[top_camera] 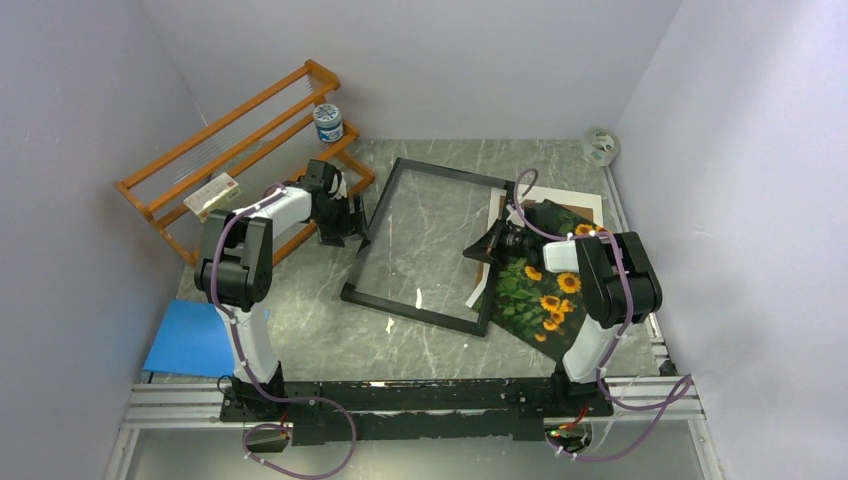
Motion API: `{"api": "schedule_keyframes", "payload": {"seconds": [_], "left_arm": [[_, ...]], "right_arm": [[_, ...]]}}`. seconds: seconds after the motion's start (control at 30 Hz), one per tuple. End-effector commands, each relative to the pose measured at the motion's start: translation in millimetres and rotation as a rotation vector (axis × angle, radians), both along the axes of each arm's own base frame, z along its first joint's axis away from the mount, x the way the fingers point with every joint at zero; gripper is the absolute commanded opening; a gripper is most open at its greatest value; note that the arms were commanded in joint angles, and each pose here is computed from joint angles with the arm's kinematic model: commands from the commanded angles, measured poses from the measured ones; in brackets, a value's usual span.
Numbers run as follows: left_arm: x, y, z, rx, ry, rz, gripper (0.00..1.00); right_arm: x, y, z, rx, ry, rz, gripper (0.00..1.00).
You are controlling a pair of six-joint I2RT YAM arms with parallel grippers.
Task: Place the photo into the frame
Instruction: Place the photo frame item in the photo frame.
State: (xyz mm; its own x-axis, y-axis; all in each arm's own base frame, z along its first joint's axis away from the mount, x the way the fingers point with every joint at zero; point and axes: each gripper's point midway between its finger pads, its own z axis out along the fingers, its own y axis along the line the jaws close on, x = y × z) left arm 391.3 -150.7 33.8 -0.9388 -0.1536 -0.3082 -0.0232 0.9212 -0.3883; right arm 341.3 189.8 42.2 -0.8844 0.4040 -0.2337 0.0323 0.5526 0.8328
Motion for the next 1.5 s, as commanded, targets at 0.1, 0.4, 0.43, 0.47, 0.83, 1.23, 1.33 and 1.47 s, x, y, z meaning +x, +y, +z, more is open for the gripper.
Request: {"api": "schedule_keyframes", "payload": {"seconds": [0.1,0.4,0.43,0.47,0.83,1.23,1.33,1.47], "left_arm": [[2,-10,-9,-0.023,0.017,-0.068,0.81],[6,-13,-16,-0.024,0.032,-0.071,0.81],[6,-13,-17,-0.023,0.034,-0.073,0.81],[6,-14,-18,-0.024,0.037,-0.075,0.81],[1,-20,-37,0.020,0.084,-0.100,0.76],[-1,-23,-44,0.025,0.103,-0.110,0.63],[-3,-23,-45,0.025,0.105,-0.110,0.61],[-5,-23,-47,0.028,0.110,-0.113,0.58]], "right_arm": [[1,11,23,0.036,-0.064,0.151,0.00],[2,-2,14,-0.012,-0.008,0.103,0.00],[1,-2,13,-0.014,-0.005,0.105,0.00],[1,-4,12,-0.019,0.000,0.101,0.00],[-6,-5,3,-0.016,0.027,0.102,0.00],[-10,-8,4,-0.025,0.050,0.103,0.00],[-9,-9,5,-0.024,0.054,0.104,0.00],[-9,-9,5,-0.031,0.064,0.114,0.00]]}}
